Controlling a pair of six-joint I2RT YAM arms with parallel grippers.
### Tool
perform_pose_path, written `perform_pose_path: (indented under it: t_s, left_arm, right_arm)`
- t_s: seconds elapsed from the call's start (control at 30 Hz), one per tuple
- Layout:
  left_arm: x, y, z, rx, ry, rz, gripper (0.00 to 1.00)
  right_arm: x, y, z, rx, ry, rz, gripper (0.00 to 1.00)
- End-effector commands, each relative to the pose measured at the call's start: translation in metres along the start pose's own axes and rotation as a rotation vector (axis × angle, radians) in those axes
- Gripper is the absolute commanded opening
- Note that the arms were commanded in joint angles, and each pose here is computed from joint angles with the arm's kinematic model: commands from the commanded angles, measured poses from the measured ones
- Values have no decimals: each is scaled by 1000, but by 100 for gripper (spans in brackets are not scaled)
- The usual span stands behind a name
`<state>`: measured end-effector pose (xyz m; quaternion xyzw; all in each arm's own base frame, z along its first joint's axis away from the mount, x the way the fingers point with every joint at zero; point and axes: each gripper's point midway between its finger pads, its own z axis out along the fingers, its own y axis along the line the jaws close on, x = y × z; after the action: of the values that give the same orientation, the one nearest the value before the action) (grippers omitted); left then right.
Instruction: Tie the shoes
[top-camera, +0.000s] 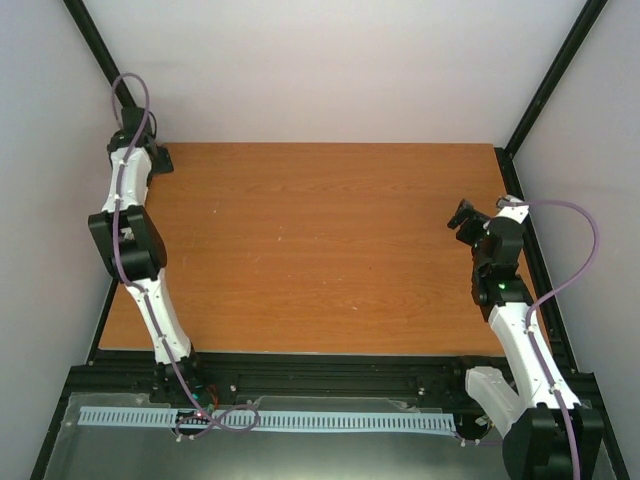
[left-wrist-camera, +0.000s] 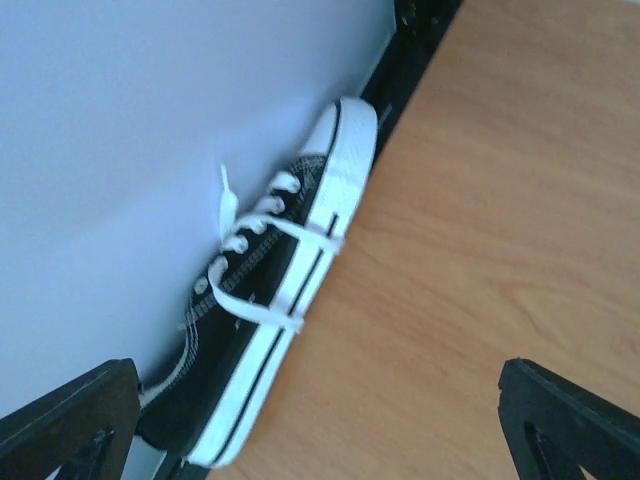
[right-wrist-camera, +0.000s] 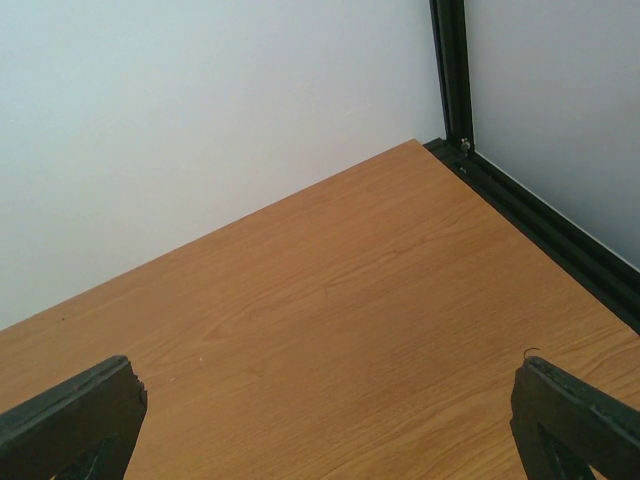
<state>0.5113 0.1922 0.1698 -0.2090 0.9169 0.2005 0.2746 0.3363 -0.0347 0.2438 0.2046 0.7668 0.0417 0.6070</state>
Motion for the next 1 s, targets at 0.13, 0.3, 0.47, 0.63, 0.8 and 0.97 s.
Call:
perform_pose_path:
  t_s: [0.13,0.3,0.47,0.63,0.8,0.97]
  left_arm:
    - [16,38,20,-19,101,-46,100]
    - [27,38,24,30,147,-49,99]
    - [47,38,39,81,235,-63,88]
    - [71,45,53,50,309,-44,81]
    - [68,57,48,-10,283,-44,73]
    - [76,65,35,-32,180,-57,75]
  right_arm:
    - [4,-3,7,15,-2,-7,100]
    - [8,-3,10,12,12,-7,100]
    - [11,-3,11,14,22,-6,100]
    - [13,-4,13,18,27,-8,100]
    - [12,-4,13,17,26,-5,100]
    - [12,-6,13,26,22,-7,100]
